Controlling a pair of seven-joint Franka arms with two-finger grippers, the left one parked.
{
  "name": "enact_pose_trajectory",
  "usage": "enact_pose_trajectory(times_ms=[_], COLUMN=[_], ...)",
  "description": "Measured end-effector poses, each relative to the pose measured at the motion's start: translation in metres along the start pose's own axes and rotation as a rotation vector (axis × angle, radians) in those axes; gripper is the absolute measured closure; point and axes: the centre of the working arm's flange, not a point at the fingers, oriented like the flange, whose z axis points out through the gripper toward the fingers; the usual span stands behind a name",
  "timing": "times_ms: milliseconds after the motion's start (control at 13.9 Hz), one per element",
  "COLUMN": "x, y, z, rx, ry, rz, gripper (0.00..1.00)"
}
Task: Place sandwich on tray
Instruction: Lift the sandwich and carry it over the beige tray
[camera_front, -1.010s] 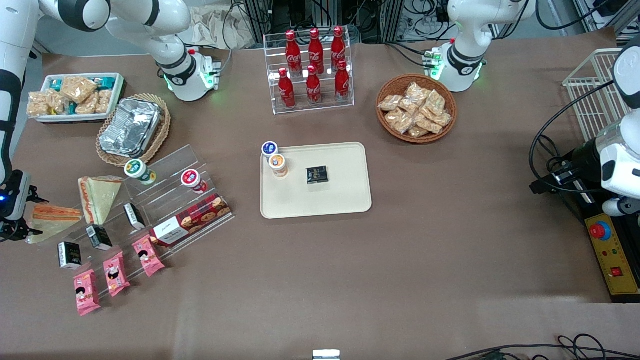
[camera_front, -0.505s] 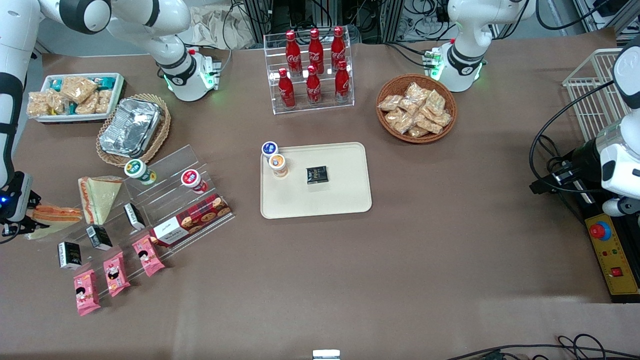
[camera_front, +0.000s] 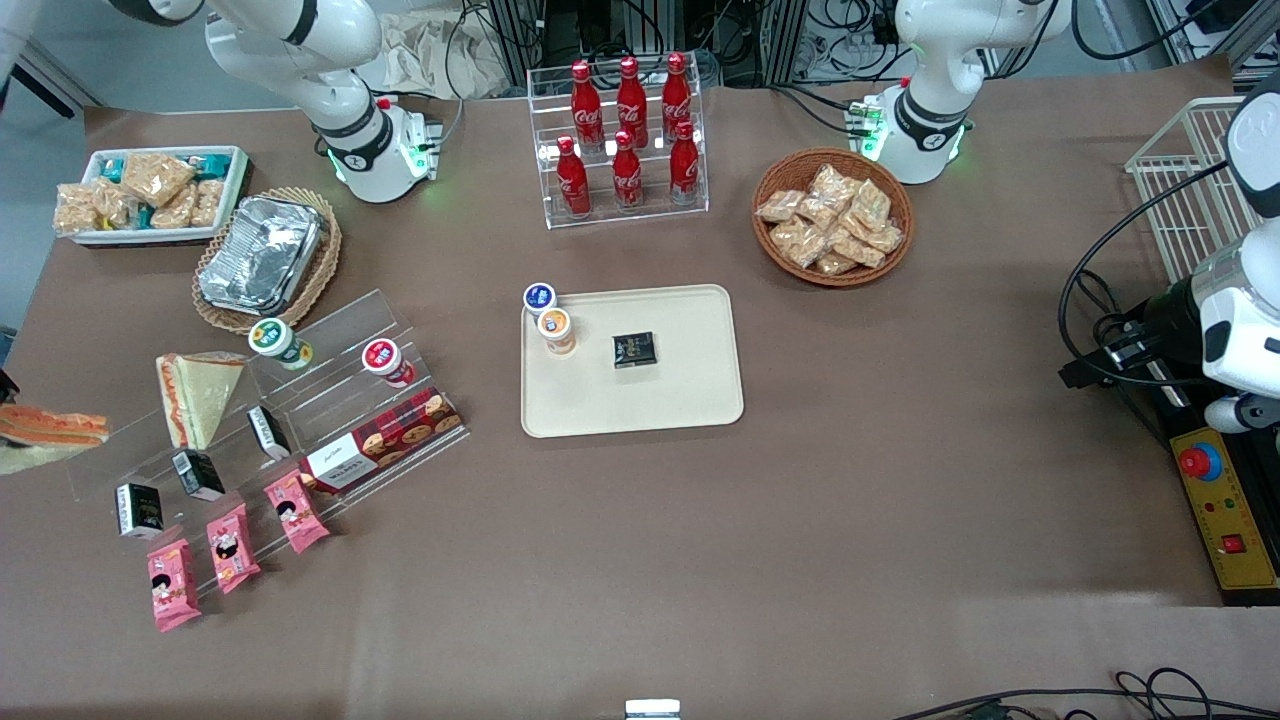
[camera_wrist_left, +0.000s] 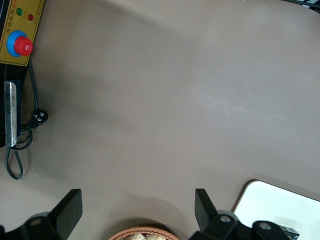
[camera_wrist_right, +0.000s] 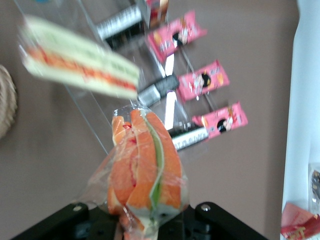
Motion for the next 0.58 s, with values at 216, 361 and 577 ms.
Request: enact_pose_trajectory(times_ms=[216,361,577], x=[0.072,0.126,0.2], y=[0.018,0.033,0.046], z=[-0.031,-0.035,-0.031], rx=[0.041,0.065,0.098], ry=[0.053,0.072,0.088], rz=[0.003,-0.004,-0.005], gripper=[0.78,0.78,0.78])
